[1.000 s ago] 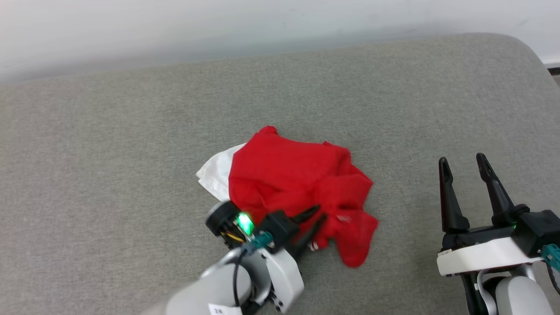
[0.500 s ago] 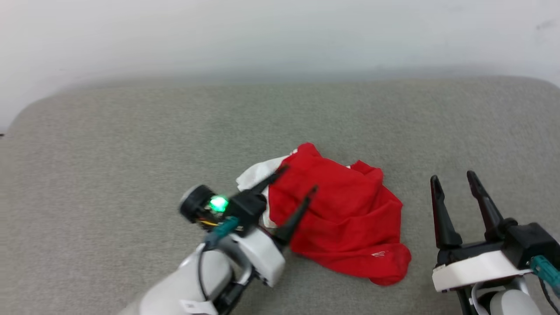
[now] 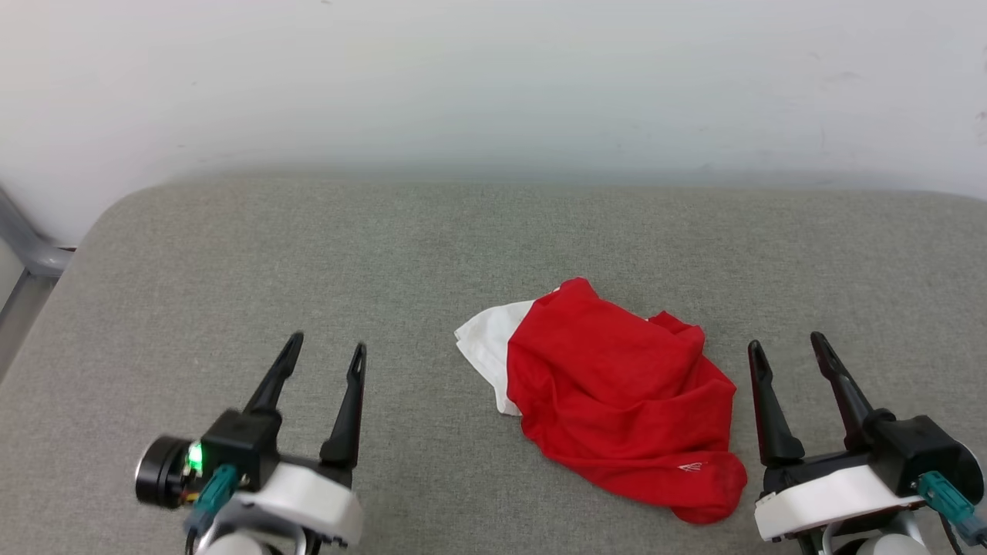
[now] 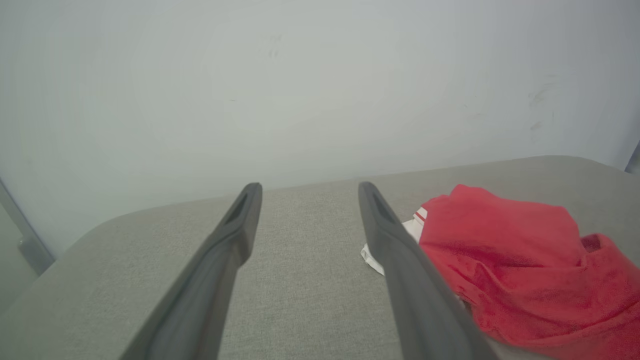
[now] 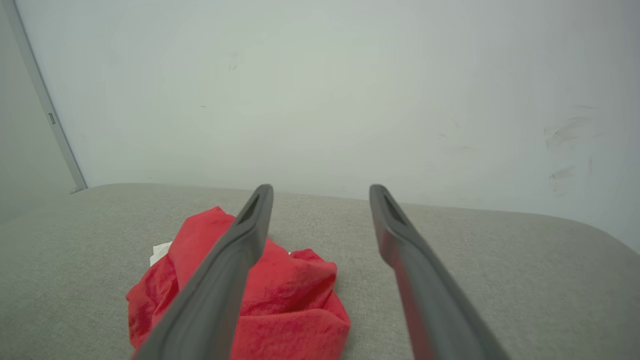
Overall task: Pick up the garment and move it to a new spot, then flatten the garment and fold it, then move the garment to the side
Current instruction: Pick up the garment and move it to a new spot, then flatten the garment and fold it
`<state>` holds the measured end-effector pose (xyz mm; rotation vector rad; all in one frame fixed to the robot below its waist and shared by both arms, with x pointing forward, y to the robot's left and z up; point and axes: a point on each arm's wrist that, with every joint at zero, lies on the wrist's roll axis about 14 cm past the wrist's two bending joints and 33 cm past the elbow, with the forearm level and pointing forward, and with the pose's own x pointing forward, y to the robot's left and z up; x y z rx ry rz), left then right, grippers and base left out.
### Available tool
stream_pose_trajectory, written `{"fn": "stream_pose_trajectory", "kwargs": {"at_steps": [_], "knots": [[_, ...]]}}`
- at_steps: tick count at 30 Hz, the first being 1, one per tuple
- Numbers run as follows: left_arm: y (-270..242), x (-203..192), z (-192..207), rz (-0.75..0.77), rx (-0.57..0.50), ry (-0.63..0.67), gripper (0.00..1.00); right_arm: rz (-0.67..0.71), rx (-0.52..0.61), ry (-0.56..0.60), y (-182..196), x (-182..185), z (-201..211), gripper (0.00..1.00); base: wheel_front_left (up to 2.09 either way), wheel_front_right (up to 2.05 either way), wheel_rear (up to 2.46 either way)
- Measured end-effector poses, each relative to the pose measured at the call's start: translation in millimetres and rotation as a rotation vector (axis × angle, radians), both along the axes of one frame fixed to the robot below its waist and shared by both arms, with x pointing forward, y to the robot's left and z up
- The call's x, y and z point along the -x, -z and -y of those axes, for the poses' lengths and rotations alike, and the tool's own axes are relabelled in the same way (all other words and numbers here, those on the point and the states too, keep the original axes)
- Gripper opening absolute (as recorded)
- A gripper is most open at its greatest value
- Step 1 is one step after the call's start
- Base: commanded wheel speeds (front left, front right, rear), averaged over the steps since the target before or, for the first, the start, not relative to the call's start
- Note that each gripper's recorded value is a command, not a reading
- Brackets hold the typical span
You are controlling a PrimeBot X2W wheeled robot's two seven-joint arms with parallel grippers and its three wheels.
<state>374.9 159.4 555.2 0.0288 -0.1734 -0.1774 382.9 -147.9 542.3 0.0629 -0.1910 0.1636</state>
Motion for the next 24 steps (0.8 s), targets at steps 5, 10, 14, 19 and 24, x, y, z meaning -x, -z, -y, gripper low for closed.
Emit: {"fn": "stream_pose_trajectory", "kwargs": {"at_steps": [5, 10, 14, 19, 24], "knots": [[14.6, 16.3, -9.3, -0.031, 0.061, -0.066, 1.0, -0.006, 0.004, -0.007, 2.3, 2.3, -2.4, 1.0, 0.0, 0.0, 0.0], [23.0, 21.9, -4.3, -0.046, 0.069, -0.055, 1.0, -0.016, 0.006, -0.009, 5.6, 3.4, -3.1, 1.0, 0.0, 0.0, 0.0], [38.7, 20.1, 4.3, -0.092, 0.06, 0.002, 1.0, -0.02, 0.008, -0.005, 7.2, 1.7, -1.6, 1.0, 0.0, 0.0, 0.0], [60.0, 10.7, 14.9, -0.161, 0.07, 0.053, 1.0, -0.031, 0.004, 0.01, 10.9, -0.9, 3.5, 1.0, 0.0, 0.0, 0.0], [70.3, -17.4, 32.8, -0.26, 0.023, 0.157, 1.0, -0.043, 0.011, 0.03, 15.7, -7.0, 10.1, 1.0, 0.0, 0.0, 0.0]]}}
